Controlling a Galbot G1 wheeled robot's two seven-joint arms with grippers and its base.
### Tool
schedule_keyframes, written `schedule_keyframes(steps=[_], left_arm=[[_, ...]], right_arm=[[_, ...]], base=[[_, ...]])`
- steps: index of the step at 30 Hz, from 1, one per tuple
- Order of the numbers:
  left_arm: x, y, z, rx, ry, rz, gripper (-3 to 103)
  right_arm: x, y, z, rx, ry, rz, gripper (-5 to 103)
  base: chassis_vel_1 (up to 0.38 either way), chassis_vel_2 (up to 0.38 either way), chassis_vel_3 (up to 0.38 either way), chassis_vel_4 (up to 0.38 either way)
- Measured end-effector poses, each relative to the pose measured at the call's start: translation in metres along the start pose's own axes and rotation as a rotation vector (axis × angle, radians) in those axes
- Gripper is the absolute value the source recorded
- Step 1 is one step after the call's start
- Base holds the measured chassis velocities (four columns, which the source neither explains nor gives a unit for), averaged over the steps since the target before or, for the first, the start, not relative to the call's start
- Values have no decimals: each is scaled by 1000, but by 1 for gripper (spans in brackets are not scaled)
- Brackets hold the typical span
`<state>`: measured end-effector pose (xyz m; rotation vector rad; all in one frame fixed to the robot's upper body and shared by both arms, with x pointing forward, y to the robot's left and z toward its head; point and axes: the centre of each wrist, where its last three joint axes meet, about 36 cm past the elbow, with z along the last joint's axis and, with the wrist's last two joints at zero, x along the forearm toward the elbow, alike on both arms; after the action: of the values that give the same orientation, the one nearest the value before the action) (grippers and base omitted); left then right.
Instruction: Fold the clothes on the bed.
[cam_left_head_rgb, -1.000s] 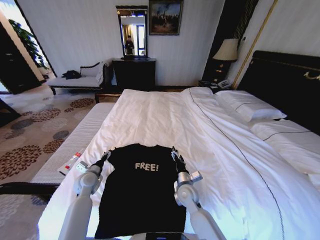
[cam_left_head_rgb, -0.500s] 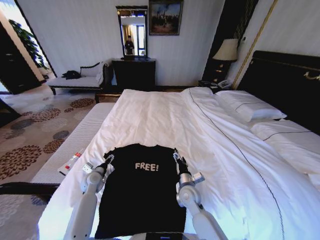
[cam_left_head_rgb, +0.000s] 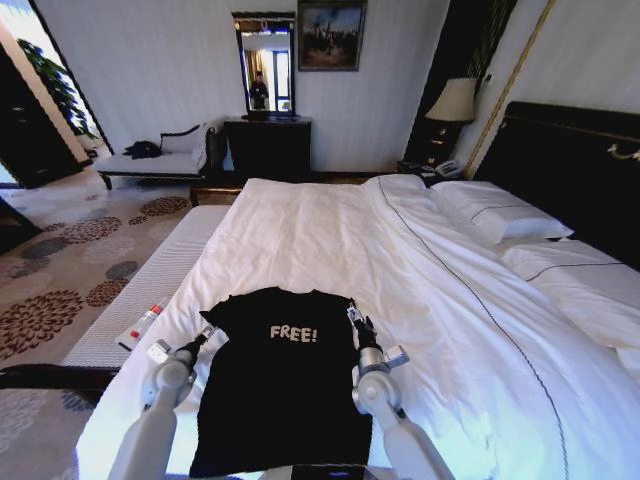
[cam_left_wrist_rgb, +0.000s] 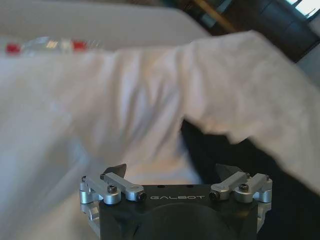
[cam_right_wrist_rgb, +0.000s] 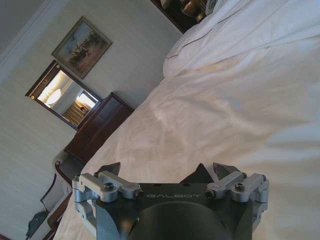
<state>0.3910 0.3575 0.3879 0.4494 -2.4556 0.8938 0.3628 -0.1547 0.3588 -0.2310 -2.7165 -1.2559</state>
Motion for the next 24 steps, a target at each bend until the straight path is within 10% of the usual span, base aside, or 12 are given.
schedule_keyframes(steps=[15, 24], left_arm=[[-42, -35, 11, -25, 2, 30, 101], [-52, -27, 15, -27, 14, -1, 81]], right_arm=[[-2, -3, 1, 27, 14, 10, 100], [-4, -4, 2, 33, 16, 16, 100]], base=[[0, 0, 0, 0], [0, 0, 0, 0]])
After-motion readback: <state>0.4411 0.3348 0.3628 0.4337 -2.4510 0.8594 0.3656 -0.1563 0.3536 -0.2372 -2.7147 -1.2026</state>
